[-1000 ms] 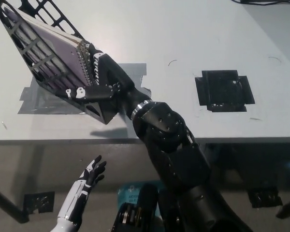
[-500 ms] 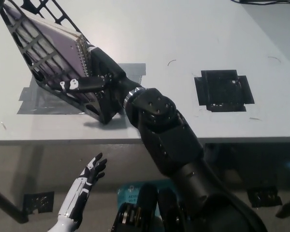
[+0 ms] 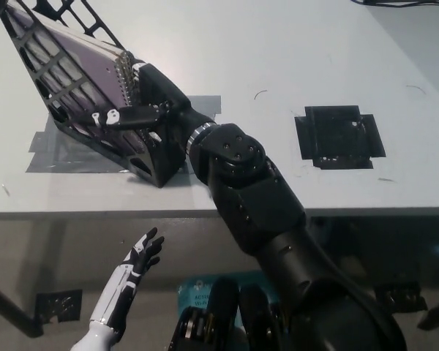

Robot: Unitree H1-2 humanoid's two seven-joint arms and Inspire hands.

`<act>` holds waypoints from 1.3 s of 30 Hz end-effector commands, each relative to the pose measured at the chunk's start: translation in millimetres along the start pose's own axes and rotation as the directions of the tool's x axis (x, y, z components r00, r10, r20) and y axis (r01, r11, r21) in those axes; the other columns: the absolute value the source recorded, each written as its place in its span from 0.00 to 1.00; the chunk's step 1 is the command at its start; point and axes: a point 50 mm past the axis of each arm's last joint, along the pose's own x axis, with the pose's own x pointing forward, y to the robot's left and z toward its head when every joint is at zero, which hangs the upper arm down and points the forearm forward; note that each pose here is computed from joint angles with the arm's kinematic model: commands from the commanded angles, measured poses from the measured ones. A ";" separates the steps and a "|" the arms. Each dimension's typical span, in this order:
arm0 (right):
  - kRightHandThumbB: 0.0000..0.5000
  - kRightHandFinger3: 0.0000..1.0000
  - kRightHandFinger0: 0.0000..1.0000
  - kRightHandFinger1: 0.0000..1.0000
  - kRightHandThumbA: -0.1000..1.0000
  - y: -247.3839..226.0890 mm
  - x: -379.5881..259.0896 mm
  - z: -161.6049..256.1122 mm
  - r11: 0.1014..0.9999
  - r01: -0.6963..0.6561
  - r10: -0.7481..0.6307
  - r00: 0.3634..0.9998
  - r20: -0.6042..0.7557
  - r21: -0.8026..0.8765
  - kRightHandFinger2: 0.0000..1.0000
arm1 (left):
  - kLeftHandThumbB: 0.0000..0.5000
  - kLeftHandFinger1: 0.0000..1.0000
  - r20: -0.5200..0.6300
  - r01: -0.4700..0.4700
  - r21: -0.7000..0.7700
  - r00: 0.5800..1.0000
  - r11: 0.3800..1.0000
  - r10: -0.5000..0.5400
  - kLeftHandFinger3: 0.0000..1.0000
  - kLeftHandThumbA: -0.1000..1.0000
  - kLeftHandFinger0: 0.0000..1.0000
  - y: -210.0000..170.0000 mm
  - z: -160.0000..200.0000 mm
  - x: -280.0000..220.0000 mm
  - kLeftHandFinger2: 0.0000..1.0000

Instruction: A shelf with a book inside it is placed on the center of the desk infront of the robot. The robot uses its right hand to grab the book, take it out and hand it to a person.

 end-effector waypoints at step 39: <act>0.19 0.00 0.00 0.00 1.00 7.3 16.1 34.9 0.994 0.094 -0.090 0.993 0.074 -0.051 0.00 | 0.60 1.00 0.075 0.005 0.042 0.997 0.999 -0.008 1.00 1.00 1.00 7.1 14.5 9.0 1.00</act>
